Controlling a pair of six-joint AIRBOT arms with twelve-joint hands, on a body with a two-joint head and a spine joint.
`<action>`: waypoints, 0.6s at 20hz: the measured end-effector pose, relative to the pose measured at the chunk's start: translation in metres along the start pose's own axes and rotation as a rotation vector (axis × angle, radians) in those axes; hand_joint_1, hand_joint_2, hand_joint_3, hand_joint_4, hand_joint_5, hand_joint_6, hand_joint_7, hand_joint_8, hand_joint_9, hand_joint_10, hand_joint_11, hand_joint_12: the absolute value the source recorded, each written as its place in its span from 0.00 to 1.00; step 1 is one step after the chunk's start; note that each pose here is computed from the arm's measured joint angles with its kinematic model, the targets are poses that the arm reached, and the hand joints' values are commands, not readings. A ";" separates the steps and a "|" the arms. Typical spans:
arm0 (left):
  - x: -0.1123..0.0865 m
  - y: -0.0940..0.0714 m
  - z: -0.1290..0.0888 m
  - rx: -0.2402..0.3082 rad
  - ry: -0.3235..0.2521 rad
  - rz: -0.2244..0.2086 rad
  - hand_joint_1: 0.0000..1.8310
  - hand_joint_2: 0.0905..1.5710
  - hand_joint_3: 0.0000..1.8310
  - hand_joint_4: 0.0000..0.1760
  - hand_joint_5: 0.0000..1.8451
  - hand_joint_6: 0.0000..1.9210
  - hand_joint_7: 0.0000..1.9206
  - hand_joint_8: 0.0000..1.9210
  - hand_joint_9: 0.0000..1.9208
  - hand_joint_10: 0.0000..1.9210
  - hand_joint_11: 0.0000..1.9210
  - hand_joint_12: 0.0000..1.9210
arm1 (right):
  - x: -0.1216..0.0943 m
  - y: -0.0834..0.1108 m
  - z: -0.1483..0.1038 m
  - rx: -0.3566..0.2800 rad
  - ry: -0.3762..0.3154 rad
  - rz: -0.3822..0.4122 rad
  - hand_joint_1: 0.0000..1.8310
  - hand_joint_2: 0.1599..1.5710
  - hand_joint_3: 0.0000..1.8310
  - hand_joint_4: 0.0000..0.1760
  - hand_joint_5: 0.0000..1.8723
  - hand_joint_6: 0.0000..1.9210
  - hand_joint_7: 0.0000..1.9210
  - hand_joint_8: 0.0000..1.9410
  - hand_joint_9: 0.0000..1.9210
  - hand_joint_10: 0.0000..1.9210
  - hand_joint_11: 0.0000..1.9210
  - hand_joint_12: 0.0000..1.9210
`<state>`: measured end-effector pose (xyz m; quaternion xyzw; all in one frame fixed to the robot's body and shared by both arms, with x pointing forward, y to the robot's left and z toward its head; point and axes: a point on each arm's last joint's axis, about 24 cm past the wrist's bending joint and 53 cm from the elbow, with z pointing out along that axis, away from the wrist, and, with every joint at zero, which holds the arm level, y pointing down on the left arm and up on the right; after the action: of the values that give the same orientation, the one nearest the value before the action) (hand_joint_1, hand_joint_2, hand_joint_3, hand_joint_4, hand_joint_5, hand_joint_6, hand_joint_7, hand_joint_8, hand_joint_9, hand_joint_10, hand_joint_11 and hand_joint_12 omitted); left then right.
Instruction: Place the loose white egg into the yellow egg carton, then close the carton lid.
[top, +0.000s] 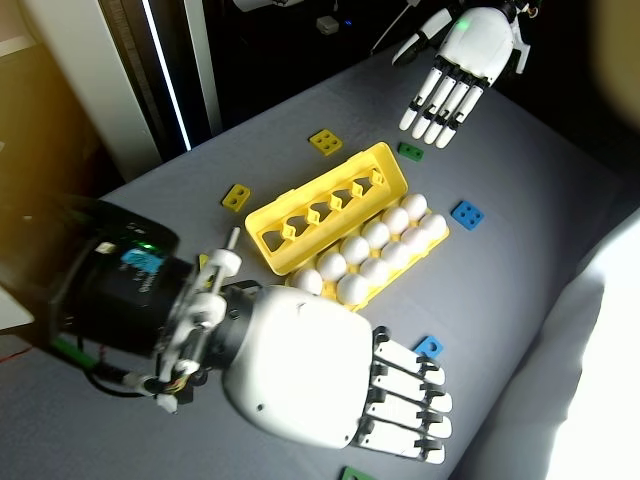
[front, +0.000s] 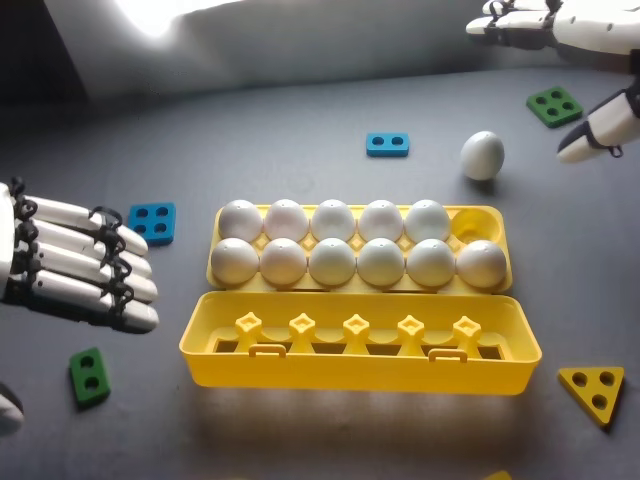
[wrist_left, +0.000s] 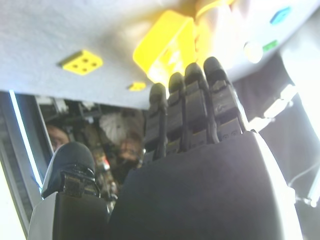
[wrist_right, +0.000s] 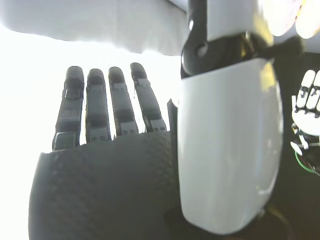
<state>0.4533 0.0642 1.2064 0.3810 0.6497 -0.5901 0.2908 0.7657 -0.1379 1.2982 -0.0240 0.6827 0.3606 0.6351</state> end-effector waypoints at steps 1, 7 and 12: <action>0.006 -0.002 0.000 0.010 0.016 -0.013 0.00 0.74 0.00 0.00 0.11 0.00 0.10 0.00 0.08 0.00 0.00 0.14 | 0.000 -0.001 0.001 0.004 0.001 0.003 0.66 0.51 0.00 0.00 0.06 0.00 0.01 0.00 0.01 0.00 0.00 0.11; 0.049 -0.009 -0.001 0.048 0.114 -0.105 0.00 0.73 0.00 0.00 0.11 0.00 0.10 0.00 0.08 0.00 0.00 0.13 | -0.001 0.005 0.003 -0.025 0.017 0.005 0.66 0.53 0.00 0.00 0.06 0.00 0.00 0.00 0.00 0.00 0.00 0.09; 0.063 -0.009 0.004 0.048 0.130 -0.137 0.00 0.74 0.00 0.00 0.12 0.00 0.10 0.00 0.09 0.00 0.00 0.16 | -0.002 0.012 0.007 -0.072 0.019 0.003 0.70 0.54 0.00 0.00 0.06 0.00 0.02 0.00 0.02 0.00 0.00 0.17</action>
<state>0.4112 0.0697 1.1585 0.3799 0.6773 -0.5982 0.1977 0.7660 -0.1260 1.3065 -0.0495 0.6753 0.3858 0.6267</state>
